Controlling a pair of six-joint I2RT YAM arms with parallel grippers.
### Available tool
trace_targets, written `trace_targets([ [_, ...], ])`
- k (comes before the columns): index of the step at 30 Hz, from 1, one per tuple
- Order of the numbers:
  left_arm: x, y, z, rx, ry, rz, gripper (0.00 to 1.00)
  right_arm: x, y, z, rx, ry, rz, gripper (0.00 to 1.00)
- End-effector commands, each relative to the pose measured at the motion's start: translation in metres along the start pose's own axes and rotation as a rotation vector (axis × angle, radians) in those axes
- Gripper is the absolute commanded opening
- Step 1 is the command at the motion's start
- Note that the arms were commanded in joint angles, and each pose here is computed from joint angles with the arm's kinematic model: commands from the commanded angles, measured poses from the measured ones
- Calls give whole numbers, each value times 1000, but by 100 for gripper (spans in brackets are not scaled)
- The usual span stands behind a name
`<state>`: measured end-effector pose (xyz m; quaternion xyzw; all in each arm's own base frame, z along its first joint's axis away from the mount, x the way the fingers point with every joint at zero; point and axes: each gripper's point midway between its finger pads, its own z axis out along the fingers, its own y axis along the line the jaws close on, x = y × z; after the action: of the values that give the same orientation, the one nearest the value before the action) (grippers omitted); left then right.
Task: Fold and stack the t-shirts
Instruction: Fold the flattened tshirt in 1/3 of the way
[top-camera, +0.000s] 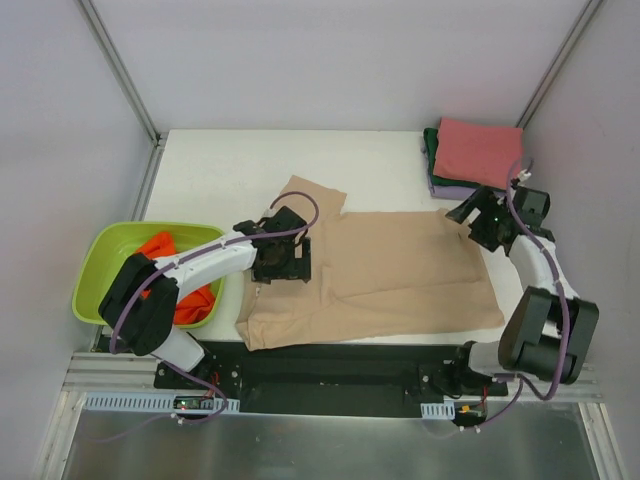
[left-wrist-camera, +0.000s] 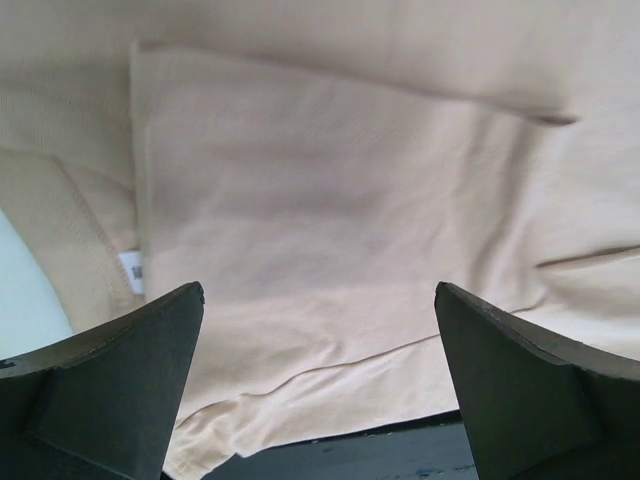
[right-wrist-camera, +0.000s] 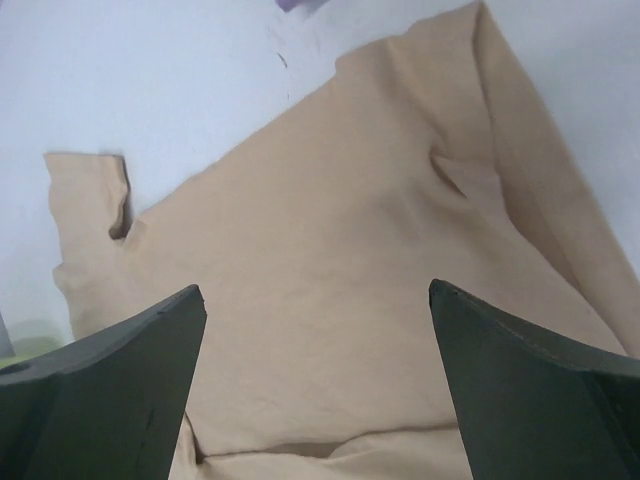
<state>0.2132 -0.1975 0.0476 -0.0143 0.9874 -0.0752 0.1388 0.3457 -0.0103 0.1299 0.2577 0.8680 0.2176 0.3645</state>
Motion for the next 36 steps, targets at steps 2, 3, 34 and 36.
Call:
trace_targets([
  [2,-25,-26,-4,69,-45,79,99,22,-5,44,32,143,-45,96],
  [3,-27,-26,1,62,-38,83,99,22,-11,51,58,150,-46,96],
  [34,-68,-18,-29,61,-171,86,99,-56,12,43,18,-79,-287,96],
  [36,-95,-24,-46,74,-233,66,99,-66,25,30,-27,-167,-297,96],
])
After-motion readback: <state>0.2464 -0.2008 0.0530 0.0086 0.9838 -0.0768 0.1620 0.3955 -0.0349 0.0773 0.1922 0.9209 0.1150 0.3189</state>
